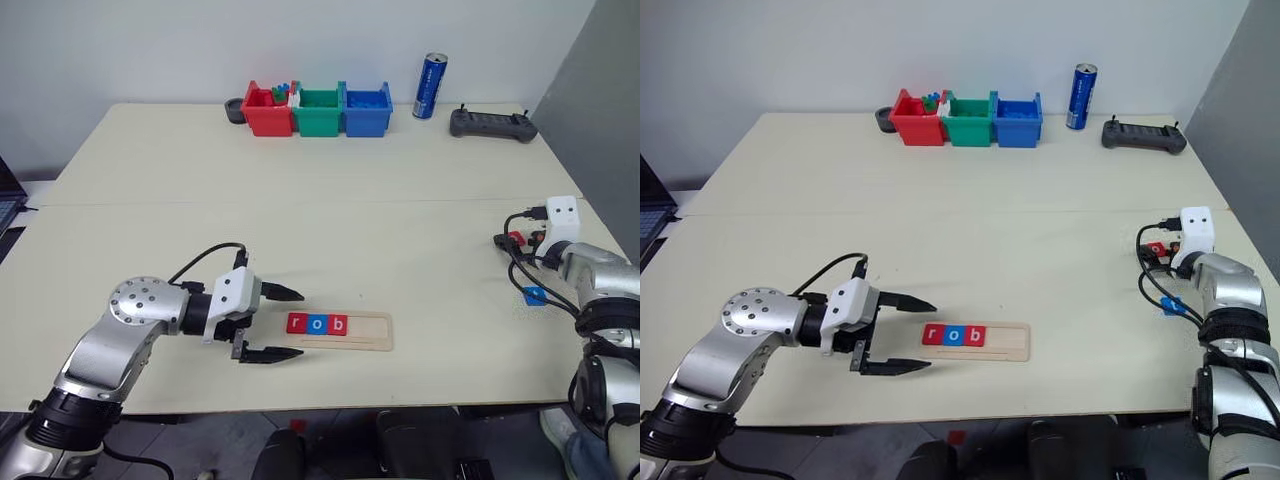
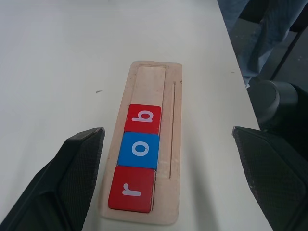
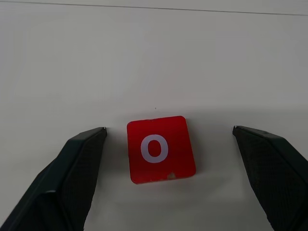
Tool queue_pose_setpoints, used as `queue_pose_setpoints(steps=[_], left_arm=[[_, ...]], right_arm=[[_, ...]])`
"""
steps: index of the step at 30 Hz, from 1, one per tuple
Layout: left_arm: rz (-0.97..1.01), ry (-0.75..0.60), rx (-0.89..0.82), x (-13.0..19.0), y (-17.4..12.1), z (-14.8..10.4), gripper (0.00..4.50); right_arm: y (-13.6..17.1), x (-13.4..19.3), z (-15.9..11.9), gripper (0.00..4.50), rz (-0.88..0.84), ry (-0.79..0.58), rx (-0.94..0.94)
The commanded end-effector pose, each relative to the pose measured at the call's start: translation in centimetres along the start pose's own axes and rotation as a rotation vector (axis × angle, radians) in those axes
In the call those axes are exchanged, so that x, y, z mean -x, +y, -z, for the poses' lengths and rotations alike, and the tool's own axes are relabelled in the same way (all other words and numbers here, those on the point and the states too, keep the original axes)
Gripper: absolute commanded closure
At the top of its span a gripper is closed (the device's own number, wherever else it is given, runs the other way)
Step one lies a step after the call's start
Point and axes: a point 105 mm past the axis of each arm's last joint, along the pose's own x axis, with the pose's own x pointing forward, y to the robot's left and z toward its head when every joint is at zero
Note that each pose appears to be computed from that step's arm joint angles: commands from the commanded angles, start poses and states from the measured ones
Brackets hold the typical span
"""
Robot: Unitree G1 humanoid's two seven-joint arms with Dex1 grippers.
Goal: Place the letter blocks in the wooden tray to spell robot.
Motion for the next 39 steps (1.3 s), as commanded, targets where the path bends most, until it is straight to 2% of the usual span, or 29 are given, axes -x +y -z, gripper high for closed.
queue_pose_setpoints(steps=[1, 8, 11, 13, 18, 22, 28, 39], left_arm=[[-0.019, 0.006, -0.039, 0.9, 0.1, -0.2, 0.00], [-0.013, 0.017, -0.041, 1.0, -0.2, 0.6, 0.00], [-0.010, 0.019, -0.043, 1.2, -0.2, 0.9, 0.00], [-0.008, 0.020, -0.044, 1.3, -0.2, 1.1, 0.00], [0.011, 0.021, -0.046, 1.3, -0.6, 1.6, 0.00], [0.034, 0.017, -0.056, 0.8, -0.8, 1.4, 0.00], [0.046, 0.015, -0.070, 0.5, -0.6, 0.7, 0.00], [0.037, 0.021, -0.065, 0.9, -0.2, 0.5, 0.00]], right_arm=[[-0.8, 0.2, 1.5, 0.66, 0.009, 0.067, -0.038], [0.7, 0.5, 2.3, 3.05, -0.053, 0.068, -0.037], [3.4, 1.7, 1.6, 3.05, -0.137, 0.013, 0.017], [6.7, 3.5, 1.6, 3.05, -0.204, -0.023, 0.053], [13.6, 8.4, 4.2, 3.05, -0.249, -0.053, 0.102], [16.4, 10.6, 6.2, 3.05, -0.241, -0.037, 0.098], [17.6, 11.2, 8.2, 3.05, -0.217, 0.007, 0.094], [17.9, 10.7, 8.9, 3.05, -0.231, 0.021, 0.127]])
